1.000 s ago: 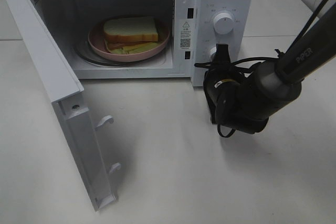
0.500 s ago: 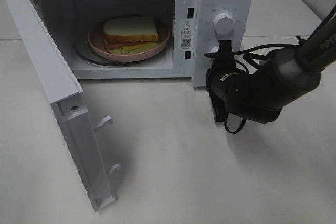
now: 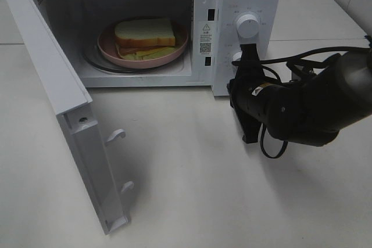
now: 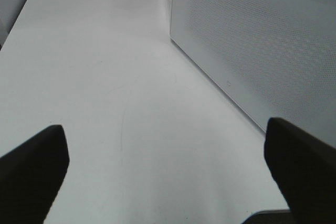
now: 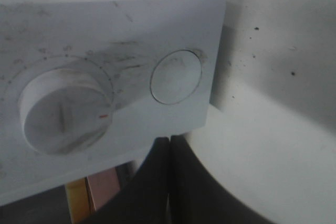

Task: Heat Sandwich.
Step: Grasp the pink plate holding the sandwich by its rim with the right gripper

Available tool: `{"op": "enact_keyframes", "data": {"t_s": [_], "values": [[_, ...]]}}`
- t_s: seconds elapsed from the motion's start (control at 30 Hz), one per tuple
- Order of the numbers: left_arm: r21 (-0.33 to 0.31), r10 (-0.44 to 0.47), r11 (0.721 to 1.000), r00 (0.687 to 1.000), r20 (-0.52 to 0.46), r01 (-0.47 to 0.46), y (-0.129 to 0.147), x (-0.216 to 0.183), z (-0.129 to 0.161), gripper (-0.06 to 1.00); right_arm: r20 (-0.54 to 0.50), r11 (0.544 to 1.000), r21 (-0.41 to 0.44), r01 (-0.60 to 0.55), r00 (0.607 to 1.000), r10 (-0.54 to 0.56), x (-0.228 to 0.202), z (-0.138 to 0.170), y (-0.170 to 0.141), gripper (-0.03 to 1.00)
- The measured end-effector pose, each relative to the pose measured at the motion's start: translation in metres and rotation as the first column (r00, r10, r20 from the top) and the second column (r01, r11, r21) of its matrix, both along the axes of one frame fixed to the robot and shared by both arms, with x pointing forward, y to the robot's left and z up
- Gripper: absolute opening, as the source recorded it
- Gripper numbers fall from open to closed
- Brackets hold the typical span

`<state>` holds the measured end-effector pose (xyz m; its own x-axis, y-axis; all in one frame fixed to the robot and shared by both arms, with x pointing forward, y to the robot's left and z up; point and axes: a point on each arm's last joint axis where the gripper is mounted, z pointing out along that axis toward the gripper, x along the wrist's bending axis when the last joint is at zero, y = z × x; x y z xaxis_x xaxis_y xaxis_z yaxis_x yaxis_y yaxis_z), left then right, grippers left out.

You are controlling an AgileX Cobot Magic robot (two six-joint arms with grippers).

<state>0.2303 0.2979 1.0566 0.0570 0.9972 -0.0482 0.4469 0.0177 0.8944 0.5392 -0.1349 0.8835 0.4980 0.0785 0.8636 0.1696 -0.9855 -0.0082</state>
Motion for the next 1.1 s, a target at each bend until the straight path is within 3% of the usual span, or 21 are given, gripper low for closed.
{"op": "enact_keyframes", "data": {"t_s": [0.37,0.5,0.63,0.67,0.7,0.77,0.83,0.87,0.93,0.97,1.0,1.07,1.1], "values": [[0.000,0.000,1.000,1.000,0.000,0.000,0.000,0.000,0.000,0.95,-0.063,0.992,-0.055,-0.115,0.992,0.111,-0.026,0.025,-0.007,0.01],[0.000,0.000,1.000,1.000,0.000,0.000,0.000,0.000,0.000,0.95,-0.101,0.969,-0.114,-0.221,0.973,0.210,-0.033,0.037,-0.006,0.01],[0.000,0.000,1.000,1.000,0.000,0.000,0.000,0.000,0.000,0.95,-0.184,0.891,-0.210,-0.402,0.911,0.368,-0.045,0.044,-0.003,0.01],[0.000,0.000,1.000,1.000,0.000,0.000,0.000,0.000,0.000,0.95,-0.184,0.891,-0.210,-0.402,0.911,0.368,-0.045,0.044,-0.003,0.01],[0.000,0.000,1.000,1.000,0.000,0.000,0.000,0.000,0.000,0.95,-0.223,0.843,-0.246,-0.478,0.875,0.431,-0.050,0.044,-0.003,0.01],[0.000,0.000,1.000,1.000,0.000,0.000,0.000,0.000,0.000,0.95,-0.267,0.789,-0.273,-0.550,0.831,0.488,-0.055,0.044,-0.002,0.01],[0.000,0.000,1.000,1.000,0.000,0.000,0.000,0.000,0.000,0.95,-0.284,0.765,-0.282,-0.579,0.812,0.510,-0.057,0.045,-0.001,0.01],[0.000,0.000,1.000,1.000,0.000,0.000,0.000,0.000,0.000,0.95,-0.322,0.699,-0.303,-0.648,0.759,0.565,-0.058,0.048,0.002,0.01],[0.000,0.000,1.000,1.000,0.000,0.000,0.000,0.000,0.000,0.95,-0.365,0.625,-0.318,-0.713,0.700,0.613,-0.057,0.051,0.006,0.01],[0.000,0.000,1.000,1.000,0.000,0.000,0.000,0.000,0.000,0.95,-0.365,0.625,-0.318,-0.713,0.700,0.613,-0.057,0.051,0.006,0.01],[0.000,0.000,1.000,1.000,0.000,0.000,0.000,0.000,0.000,0.95,-0.403,0.543,-0.337,-0.769,0.639,0.655,-0.056,0.056,0.010,0.01],[0.000,0.000,1.000,1.000,0.000,0.000,0.000,0.000,0.000,0.95,-0.436,0.473,-0.347,-0.810,0.586,0.683,-0.055,0.061,0.013,0.01],[0.000,0.000,1.000,1.000,0.000,0.000,0.000,0.000,0.000,0.95,-0.466,0.402,-0.359,-0.842,0.535,0.704,-0.053,0.066,0.015,0.01]]}}
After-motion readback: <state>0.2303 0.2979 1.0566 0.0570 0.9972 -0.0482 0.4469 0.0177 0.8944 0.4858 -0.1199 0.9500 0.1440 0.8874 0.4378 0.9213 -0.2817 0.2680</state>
